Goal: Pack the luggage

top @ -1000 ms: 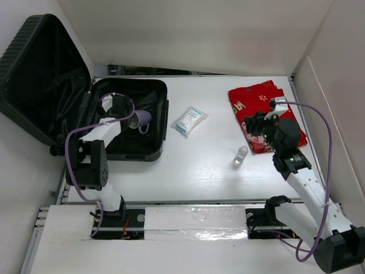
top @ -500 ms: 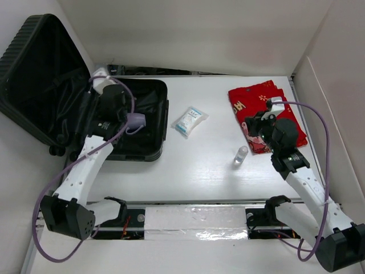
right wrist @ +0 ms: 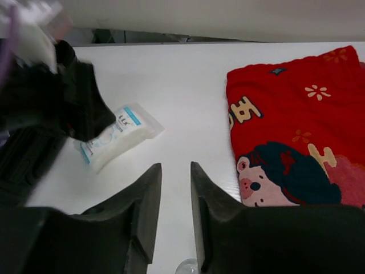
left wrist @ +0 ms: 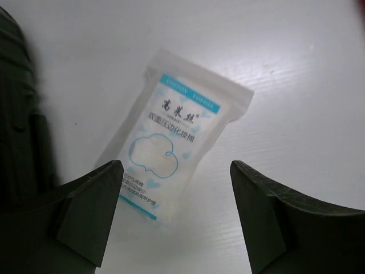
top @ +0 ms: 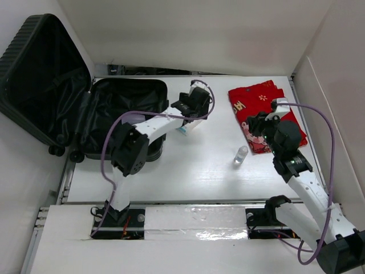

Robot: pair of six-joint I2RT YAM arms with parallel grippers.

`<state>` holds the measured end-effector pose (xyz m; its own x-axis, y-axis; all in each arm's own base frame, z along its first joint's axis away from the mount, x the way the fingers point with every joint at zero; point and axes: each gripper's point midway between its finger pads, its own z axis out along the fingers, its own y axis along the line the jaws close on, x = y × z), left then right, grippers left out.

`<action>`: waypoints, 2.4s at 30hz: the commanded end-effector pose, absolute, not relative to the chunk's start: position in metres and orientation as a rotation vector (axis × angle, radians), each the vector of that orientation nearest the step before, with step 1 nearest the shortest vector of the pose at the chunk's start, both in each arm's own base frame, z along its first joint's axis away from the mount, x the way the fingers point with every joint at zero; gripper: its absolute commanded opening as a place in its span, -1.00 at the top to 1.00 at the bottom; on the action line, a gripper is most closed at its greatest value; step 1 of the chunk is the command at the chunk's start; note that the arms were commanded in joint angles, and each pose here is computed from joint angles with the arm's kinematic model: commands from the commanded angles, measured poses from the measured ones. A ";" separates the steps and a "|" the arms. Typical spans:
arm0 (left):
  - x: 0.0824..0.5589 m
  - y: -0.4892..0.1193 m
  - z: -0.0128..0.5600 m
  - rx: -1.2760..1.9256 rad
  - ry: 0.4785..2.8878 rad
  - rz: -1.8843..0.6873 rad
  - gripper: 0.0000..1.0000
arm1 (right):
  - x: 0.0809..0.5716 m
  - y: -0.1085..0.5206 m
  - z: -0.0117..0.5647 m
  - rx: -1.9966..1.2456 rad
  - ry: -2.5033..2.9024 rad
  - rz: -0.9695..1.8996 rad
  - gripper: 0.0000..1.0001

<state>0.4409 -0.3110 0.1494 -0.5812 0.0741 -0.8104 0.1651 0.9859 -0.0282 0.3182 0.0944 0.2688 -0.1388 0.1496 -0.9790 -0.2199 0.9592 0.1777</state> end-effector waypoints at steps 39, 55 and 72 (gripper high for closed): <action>0.500 -0.043 0.219 -0.437 2.092 0.022 -0.32 | 0.317 0.092 0.295 -0.035 1.609 0.316 0.23; 0.365 -0.347 0.294 0.258 1.950 -0.601 0.36 | 0.300 0.041 0.309 0.198 1.532 0.143 1.00; 0.244 -0.502 0.169 0.753 1.983 -0.700 -0.59 | 0.265 0.002 0.323 0.391 1.419 0.086 -0.57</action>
<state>0.2478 -0.4767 0.1592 -0.4916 0.2405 -0.8369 0.6937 0.6892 -0.2094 0.2683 0.0065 0.3167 0.1254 0.2705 -0.9545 0.1601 0.9440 0.2885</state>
